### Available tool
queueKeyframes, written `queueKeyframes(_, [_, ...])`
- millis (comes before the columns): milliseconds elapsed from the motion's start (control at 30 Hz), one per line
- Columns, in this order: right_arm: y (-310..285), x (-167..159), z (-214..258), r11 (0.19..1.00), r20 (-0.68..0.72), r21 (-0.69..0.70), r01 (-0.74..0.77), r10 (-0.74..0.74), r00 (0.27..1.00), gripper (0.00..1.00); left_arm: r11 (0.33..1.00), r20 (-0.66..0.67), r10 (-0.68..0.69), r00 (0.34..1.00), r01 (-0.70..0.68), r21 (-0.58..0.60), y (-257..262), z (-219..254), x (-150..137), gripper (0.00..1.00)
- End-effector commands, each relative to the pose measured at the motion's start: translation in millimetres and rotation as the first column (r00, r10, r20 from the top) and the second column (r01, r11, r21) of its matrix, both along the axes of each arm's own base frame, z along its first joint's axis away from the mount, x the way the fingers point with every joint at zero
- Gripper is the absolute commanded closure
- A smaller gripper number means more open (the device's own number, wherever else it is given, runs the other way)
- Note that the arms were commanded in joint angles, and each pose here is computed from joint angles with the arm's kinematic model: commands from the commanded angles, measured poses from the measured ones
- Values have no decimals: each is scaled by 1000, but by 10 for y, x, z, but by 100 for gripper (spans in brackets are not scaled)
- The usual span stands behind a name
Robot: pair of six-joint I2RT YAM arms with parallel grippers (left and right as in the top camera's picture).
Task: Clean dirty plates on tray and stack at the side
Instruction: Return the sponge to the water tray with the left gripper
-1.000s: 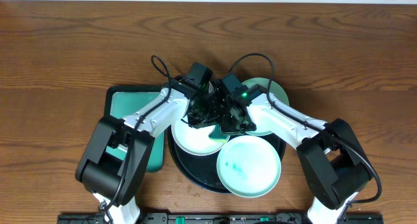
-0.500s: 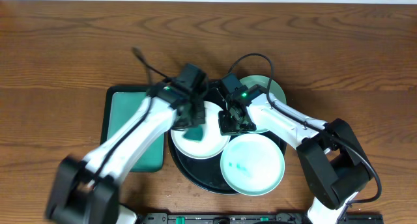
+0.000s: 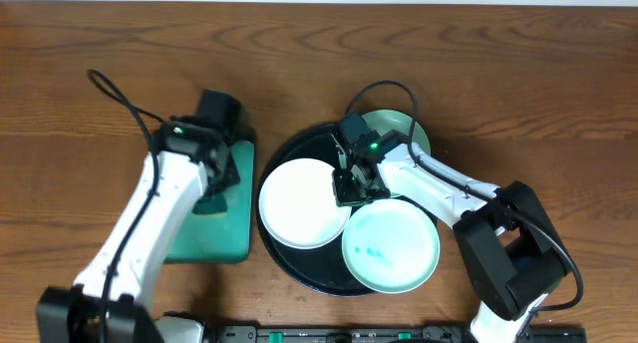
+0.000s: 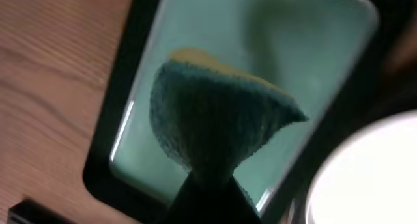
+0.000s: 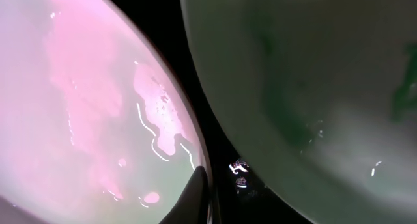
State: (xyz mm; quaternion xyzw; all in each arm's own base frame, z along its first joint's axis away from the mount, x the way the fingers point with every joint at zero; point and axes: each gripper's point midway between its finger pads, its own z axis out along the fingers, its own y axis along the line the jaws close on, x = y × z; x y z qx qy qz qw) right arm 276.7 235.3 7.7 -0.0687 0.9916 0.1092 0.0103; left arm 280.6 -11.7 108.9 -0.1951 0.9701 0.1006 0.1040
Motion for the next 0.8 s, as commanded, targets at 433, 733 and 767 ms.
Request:
queueKeyframes(433, [105,-161,-37,995,-69,72,-71,76,995,99,998,-217,7,976,-21,-63,83,-994,158,93])
queueKeyframes(733, [111,-151,-37,994,-63,75,-80,85,994,99,998,-230,7,973,-22,-61,88,-972,120,29])
queueKeyframes(767, [112,-151,-37,994,-62,75,-82,87,994,99,998,-232,7,973,-22,-61,90,-950,103,29])
